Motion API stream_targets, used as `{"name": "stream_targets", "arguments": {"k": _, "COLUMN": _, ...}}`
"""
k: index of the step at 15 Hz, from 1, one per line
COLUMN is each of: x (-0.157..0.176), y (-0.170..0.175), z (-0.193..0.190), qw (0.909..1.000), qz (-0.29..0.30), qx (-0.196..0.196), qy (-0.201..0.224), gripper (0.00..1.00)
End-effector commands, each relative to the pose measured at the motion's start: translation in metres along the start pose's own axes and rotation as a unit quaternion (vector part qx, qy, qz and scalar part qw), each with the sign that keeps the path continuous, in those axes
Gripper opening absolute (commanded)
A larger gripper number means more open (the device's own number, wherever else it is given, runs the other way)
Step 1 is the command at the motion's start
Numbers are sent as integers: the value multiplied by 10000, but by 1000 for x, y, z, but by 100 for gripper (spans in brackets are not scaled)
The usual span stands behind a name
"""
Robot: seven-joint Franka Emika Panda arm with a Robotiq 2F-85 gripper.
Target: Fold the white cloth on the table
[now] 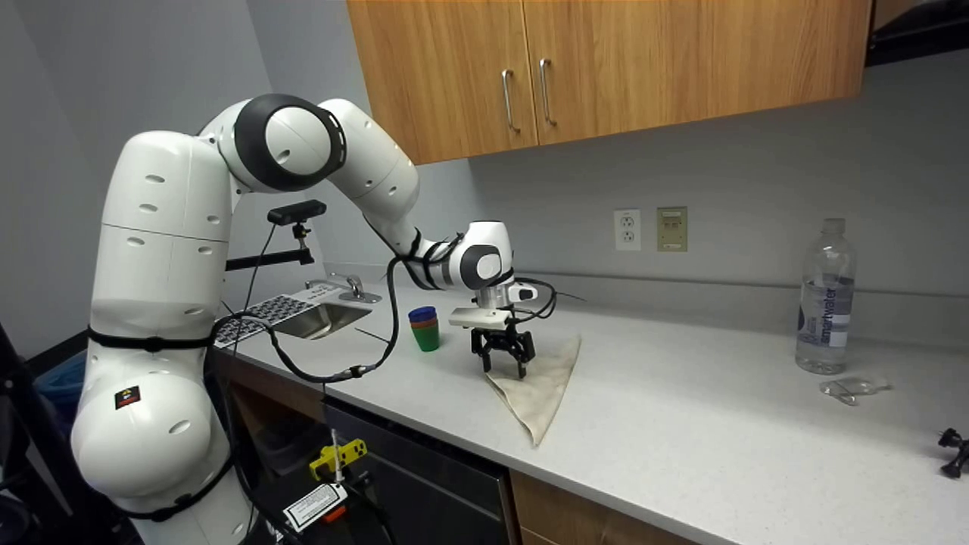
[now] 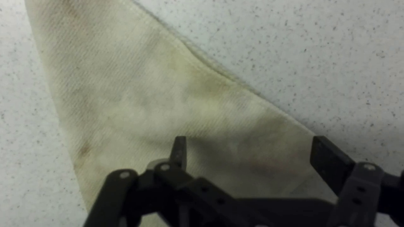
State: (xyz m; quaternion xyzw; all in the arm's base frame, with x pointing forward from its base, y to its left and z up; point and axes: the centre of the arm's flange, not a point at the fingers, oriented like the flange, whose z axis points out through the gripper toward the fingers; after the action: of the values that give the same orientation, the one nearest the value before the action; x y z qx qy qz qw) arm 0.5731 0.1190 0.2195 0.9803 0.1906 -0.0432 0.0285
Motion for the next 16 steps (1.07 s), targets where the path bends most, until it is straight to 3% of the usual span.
{"name": "stream_targets", "arguments": {"k": 1, "x": -12, "y": 10, "z": -15, "qw": 9998, "qz": 112, "qx": -5, "qy": -184, "gripper": 100}}
{"name": "stream_targets", "arguments": {"k": 8, "x": -50, "y": 58, "z": -43, "qw": 9973, "qz": -442, "qx": -234, "qy": -530, "gripper": 100}}
{"name": "stream_targets", "arguments": {"k": 11, "x": -66, "y": 83, "z": -38, "qw": 9941, "qz": -912, "qx": -372, "qy": -450, "gripper": 100}}
{"name": "stream_targets", "arguments": {"k": 16, "x": -95, "y": 123, "z": -25, "qw": 9942, "qz": -898, "qx": -341, "qy": -482, "gripper": 100}}
